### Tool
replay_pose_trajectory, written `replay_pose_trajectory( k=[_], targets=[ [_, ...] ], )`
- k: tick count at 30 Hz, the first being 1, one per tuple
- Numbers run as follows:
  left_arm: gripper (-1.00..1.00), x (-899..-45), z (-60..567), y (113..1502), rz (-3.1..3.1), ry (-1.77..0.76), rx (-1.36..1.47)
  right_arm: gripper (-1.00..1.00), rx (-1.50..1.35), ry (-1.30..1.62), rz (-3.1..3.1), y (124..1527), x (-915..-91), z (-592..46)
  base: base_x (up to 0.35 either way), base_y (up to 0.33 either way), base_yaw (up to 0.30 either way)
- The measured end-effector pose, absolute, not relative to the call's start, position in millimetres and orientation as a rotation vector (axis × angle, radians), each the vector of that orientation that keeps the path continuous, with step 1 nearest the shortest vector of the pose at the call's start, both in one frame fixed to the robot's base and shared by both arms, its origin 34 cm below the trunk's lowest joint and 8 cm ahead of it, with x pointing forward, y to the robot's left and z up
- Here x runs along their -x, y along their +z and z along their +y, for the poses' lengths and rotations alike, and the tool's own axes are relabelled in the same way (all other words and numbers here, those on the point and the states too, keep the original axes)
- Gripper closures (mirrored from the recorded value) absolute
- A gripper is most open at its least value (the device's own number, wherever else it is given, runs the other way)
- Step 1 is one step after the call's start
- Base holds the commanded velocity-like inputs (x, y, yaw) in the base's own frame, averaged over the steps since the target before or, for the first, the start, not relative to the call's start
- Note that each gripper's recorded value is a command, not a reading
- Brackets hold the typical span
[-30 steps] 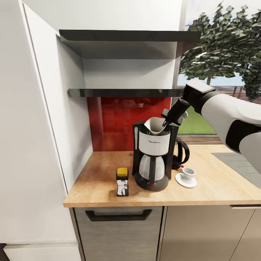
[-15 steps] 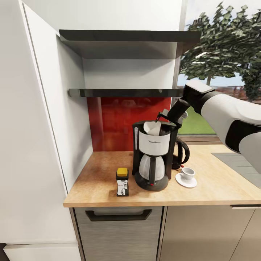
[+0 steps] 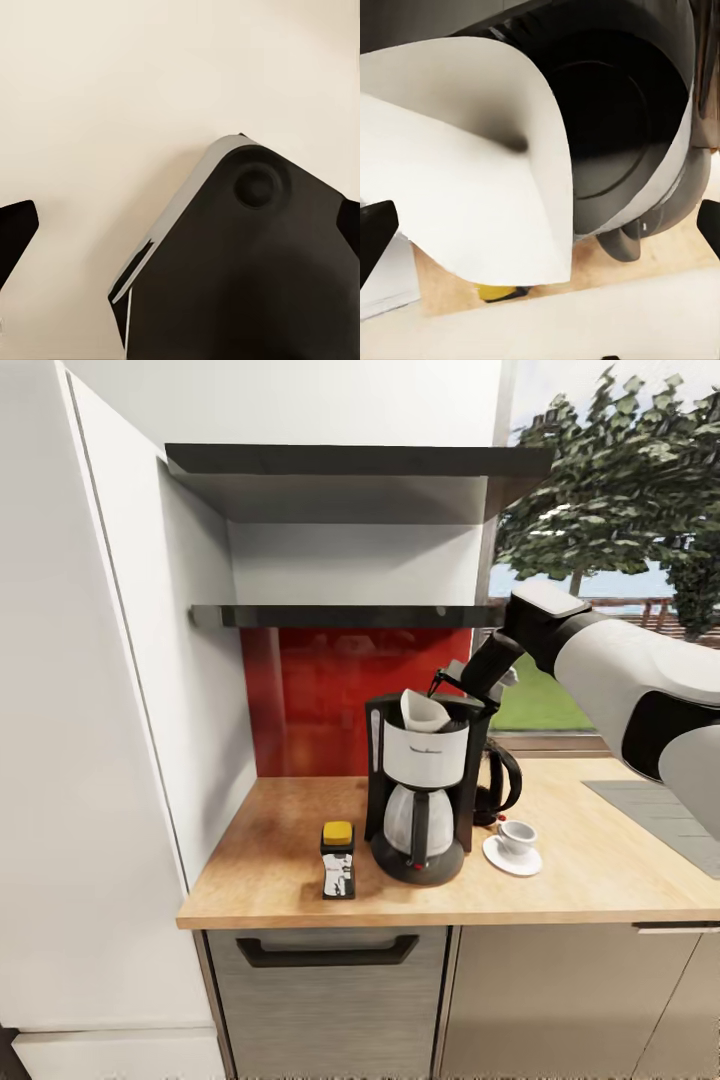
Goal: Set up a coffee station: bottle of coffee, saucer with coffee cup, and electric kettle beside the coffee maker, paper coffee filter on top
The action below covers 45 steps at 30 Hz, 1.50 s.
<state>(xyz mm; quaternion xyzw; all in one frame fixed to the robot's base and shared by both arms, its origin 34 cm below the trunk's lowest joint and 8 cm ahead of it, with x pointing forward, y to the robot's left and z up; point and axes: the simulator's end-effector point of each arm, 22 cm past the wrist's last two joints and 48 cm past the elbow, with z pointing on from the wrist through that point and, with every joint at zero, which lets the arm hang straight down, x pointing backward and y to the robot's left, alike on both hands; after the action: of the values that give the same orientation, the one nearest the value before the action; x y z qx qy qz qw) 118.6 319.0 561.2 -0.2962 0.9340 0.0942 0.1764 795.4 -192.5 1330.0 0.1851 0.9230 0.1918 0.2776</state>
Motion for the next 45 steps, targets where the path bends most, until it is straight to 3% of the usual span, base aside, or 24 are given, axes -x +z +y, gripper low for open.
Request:
replay_pose_trajectory(
  k=[18,36,45],
  targets=[
    [-1.0,-118.3,318.7,561.0,2.646,0.266,0.839,-1.0,-0.503,0.511,2.483,1325.7,-795.6,-194.5,-0.263,0.0,0.0],
    [-1.0,-118.2,330.6,561.8,2.646,0.284,0.829,-1.0,-0.5,0.387,2.629,1230.4,-787.7,-187.7,-0.242,-0.064,0.0],
    [-1.0,-143.7,356.3,567.9,2.57,0.3,0.858,-1.0,-0.508,0.356,2.934,1044.0,-725.5,-147.1,-0.098,-0.025,0.0]
  ],
)
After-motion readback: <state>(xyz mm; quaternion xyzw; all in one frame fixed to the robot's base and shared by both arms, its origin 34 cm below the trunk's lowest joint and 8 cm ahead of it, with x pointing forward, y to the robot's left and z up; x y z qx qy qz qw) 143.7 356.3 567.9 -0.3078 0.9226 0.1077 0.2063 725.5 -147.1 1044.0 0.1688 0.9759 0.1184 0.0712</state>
